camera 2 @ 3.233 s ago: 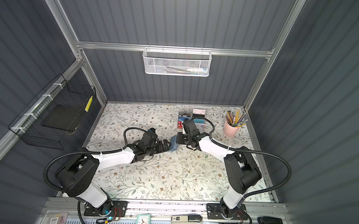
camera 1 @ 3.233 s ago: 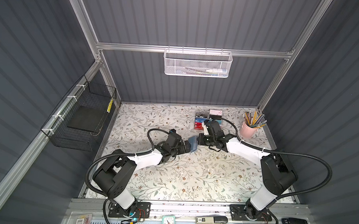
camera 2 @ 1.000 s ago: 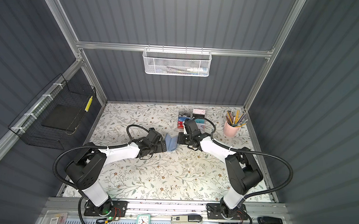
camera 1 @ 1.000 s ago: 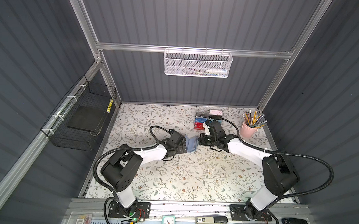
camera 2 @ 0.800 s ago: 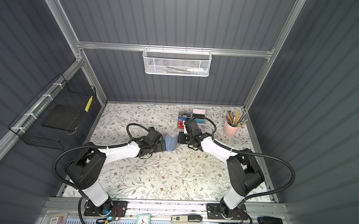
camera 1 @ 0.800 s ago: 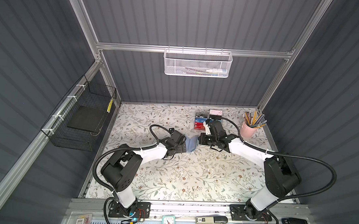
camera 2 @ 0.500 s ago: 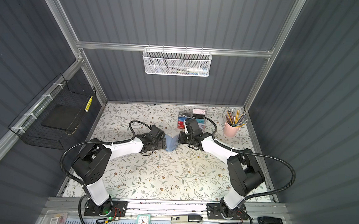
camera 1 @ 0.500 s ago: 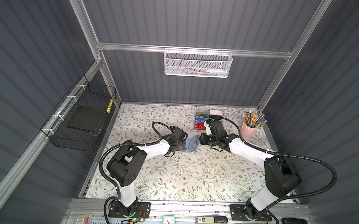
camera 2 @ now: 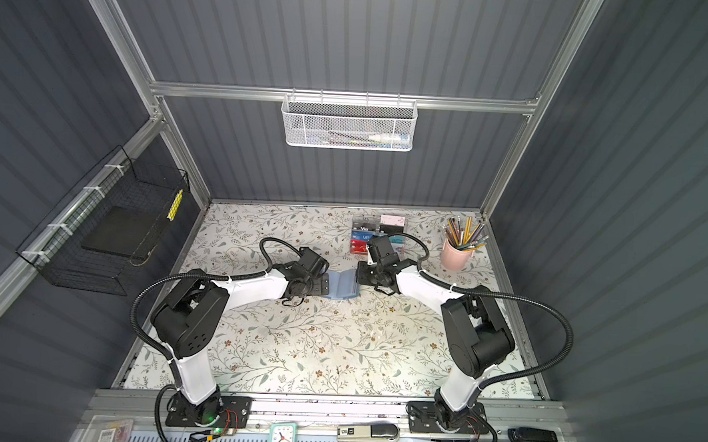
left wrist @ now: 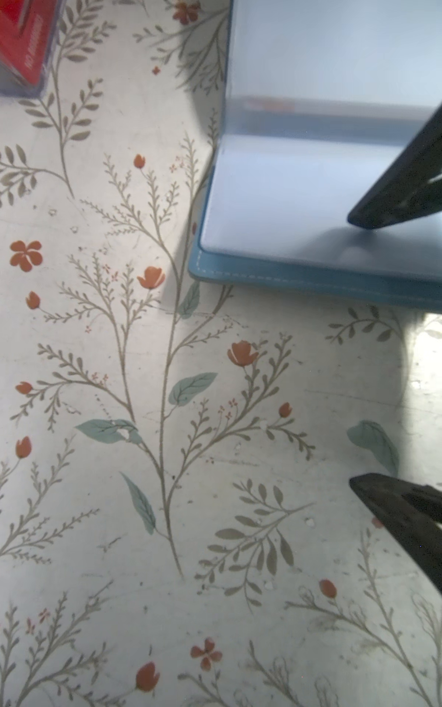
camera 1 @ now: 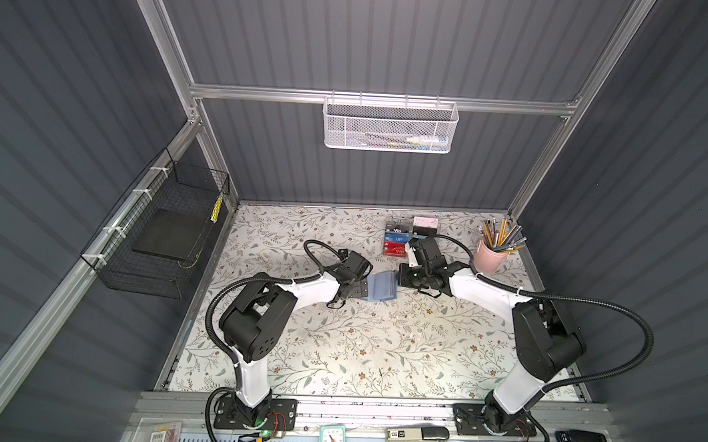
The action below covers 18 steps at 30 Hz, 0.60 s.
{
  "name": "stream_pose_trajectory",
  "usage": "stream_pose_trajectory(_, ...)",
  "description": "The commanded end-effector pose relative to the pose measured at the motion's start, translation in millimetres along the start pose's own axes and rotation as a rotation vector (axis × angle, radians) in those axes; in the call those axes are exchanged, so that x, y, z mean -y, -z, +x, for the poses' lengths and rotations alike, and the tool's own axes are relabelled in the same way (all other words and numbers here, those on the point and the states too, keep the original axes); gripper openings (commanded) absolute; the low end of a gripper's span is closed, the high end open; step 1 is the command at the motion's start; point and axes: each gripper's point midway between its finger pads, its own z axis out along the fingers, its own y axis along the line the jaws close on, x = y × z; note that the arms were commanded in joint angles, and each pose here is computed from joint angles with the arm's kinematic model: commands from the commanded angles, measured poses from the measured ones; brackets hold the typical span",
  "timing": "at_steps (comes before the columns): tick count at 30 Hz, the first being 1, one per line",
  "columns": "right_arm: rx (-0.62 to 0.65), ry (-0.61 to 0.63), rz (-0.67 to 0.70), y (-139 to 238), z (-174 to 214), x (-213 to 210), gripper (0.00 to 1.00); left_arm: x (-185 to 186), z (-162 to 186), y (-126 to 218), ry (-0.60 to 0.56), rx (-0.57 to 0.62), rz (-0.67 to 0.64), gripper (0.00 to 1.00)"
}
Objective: Take the credit cards out of the card holder
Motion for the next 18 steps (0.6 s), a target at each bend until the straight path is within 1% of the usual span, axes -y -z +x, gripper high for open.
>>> stream_pose_trajectory(1, -0.024, 0.007, 0.003, -3, 1, -1, 0.23, -11, 12, -2, -0.019, -0.032, -0.026, 1.00)
stream_pose_trajectory(3, -0.036, 0.006, 0.004, -7, 4, 0, 0.27, -11, 12, 0, -0.016, -0.030, -0.023, 1.00)
stream_pose_trajectory(6, -0.054, 0.006, 0.019, -12, 8, 3, 0.29, -11, 13, 1, -0.017, -0.031, -0.018, 1.00)
stream_pose_trajectory(15, -0.097, 0.039, 0.110, -27, 15, 18, 0.43, -4, 6, 10, -0.008, -0.016, 0.024, 1.00)
stream_pose_trajectory(18, -0.097, 0.054, 0.157, -29, 15, 27, 0.45, 1, 2, 13, -0.005, -0.010, 0.042, 1.00)
